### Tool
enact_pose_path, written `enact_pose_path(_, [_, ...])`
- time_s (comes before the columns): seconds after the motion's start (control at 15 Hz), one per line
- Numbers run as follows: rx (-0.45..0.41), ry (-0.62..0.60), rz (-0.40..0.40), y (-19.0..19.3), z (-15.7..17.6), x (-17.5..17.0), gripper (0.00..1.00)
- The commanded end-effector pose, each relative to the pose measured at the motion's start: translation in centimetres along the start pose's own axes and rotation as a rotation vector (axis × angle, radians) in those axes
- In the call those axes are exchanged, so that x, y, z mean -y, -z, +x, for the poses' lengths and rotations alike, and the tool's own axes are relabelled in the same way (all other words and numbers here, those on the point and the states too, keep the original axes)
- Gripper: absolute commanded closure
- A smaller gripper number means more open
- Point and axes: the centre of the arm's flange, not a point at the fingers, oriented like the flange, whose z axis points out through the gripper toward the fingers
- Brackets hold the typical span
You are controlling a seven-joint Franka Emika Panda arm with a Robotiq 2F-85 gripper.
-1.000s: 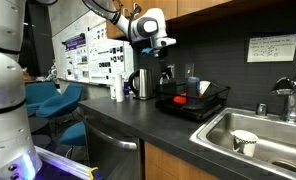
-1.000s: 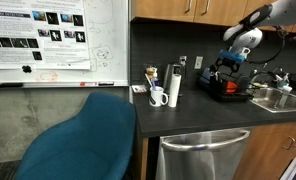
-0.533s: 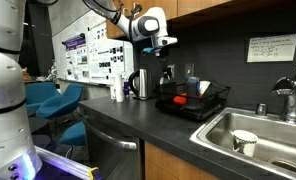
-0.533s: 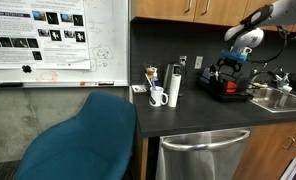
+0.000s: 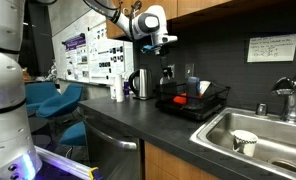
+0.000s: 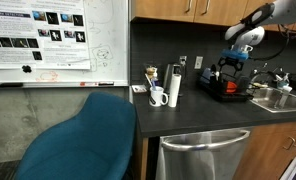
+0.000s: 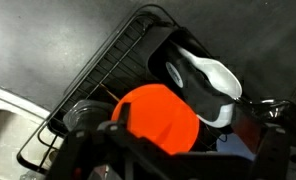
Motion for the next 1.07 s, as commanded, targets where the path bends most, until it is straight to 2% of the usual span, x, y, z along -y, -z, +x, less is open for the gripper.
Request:
enact_pose_path(0.0, [0.018, 0.022, -0.042, 0.6, -0.4, -0.6, 0.0])
enact_pose_path(0.53, [0.01, 0.036, -0.08, 0.7, -0.4, -1.1, 0.0])
enact_pose_path(1.0, [0.005, 0.014, -0.109, 0.7, 0.8, -3.0, 0.0])
